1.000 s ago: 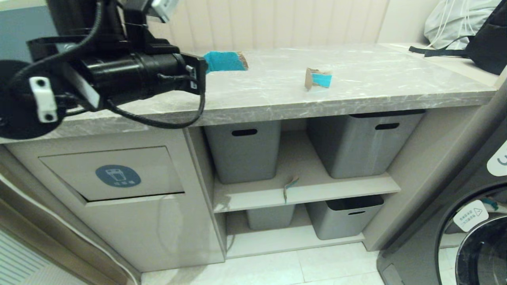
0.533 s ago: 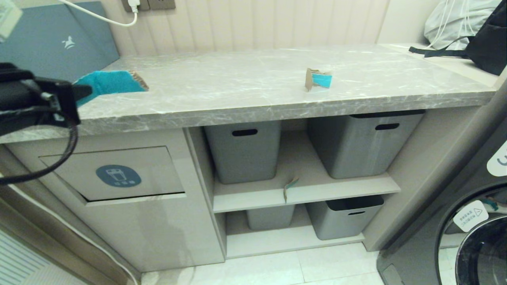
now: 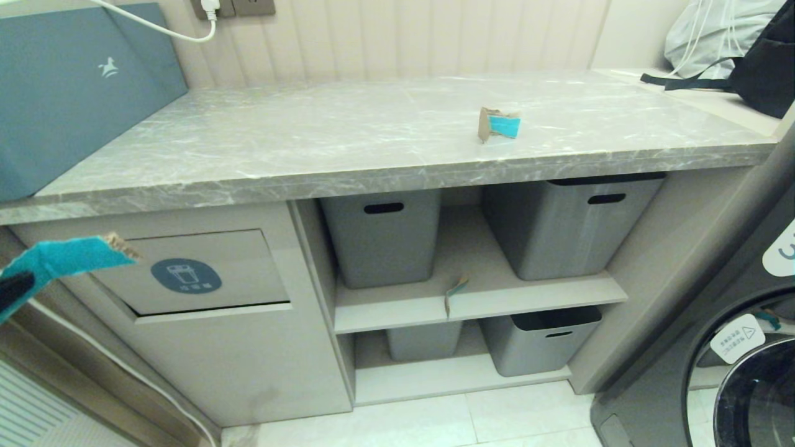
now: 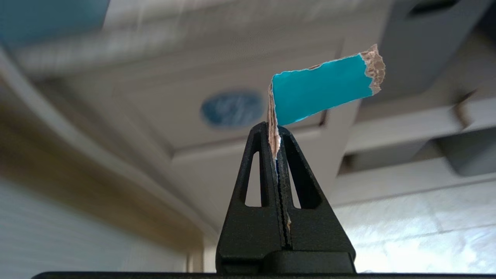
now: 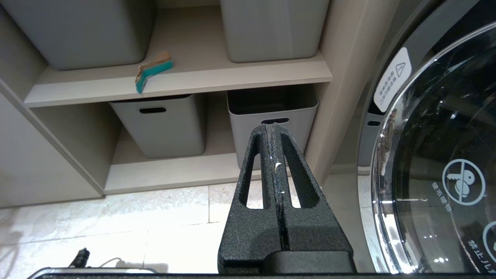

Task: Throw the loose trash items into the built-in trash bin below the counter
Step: Put the garbage in the trash can

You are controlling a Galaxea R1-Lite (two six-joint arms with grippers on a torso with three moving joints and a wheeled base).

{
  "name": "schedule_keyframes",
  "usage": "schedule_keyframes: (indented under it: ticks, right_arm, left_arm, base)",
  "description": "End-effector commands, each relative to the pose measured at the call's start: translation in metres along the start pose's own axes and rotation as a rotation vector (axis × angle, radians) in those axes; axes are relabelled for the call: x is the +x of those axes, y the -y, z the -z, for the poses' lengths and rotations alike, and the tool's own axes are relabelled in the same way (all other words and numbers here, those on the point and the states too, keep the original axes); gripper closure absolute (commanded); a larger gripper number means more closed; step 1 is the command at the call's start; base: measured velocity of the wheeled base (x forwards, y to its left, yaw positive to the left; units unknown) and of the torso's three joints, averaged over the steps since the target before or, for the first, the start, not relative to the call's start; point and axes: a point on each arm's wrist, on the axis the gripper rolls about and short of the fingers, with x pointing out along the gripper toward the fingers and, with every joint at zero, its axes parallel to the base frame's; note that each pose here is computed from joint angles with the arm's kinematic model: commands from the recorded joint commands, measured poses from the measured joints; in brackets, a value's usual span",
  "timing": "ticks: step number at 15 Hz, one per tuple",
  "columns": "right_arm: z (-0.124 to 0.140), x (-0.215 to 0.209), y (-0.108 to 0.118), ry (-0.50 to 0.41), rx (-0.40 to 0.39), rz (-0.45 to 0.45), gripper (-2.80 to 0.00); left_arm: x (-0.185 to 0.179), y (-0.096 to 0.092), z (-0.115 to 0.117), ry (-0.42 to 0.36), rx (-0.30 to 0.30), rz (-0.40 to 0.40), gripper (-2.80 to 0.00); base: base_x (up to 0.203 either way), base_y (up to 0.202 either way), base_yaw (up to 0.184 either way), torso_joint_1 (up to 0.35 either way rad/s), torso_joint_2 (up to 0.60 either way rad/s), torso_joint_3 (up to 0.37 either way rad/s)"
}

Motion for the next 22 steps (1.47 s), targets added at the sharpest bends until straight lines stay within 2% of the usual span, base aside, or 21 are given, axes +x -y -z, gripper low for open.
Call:
schedule_keyframes:
  ticks: [1, 3, 6, 9, 14, 18, 22]
  right_arm:
    - [0.0, 0.0, 0.0, 0.0, 0.0, 0.0, 0.0]
    - [0.0, 0.0, 0.0, 0.0, 0.0, 0.0, 0.0]
    - [0.0, 0.0, 0.0, 0.0, 0.0, 0.0, 0.0]
    - [0.0, 0.0, 0.0, 0.0, 0.0, 0.0, 0.0]
    - [0.0, 0.0, 0.0, 0.0, 0.0, 0.0, 0.0]
    - [0.0, 0.0, 0.0, 0.0, 0.0, 0.001, 0.0]
    - [0.0, 0.0, 0.0, 0.0, 0.0, 0.0, 0.0]
  left_arm:
    - [-0.01, 0.0, 0.023, -0.041, -0.006, -0.054, 0.0]
    - [-0.004, 0.001, 0.051, -0.128, -0.031, -0.09, 0.0]
    - [0.026, -0.002, 0.062, -0.177, -0.068, -0.101, 0.0]
    - [0.04, -0.002, 0.075, -0.23, -0.104, -0.109, 0.0]
    - [0.069, -0.003, 0.114, -0.201, -0.104, -0.13, 0.0]
    - [0.099, -0.001, 0.133, -0.215, -0.115, -0.06, 0.0]
    - [0.125, 0.001, 0.15, -0.231, -0.114, -0.032, 0.0]
  base:
    - [0.0, 0.0, 0.0, 0.0, 0.0, 0.0]
    - [0.0, 0.0, 0.0, 0.0, 0.0, 0.0]
    - [0.0, 0.0, 0.0, 0.0, 0.0, 0.0]
    - [0.0, 0.0, 0.0, 0.0, 0.0, 0.0]
    - [0.0, 0.0, 0.0, 0.0, 0.0, 0.0]
    - [0.0, 0.0, 0.0, 0.0, 0.0, 0.0]
    - [0.0, 0.0, 0.0, 0.0, 0.0, 0.0]
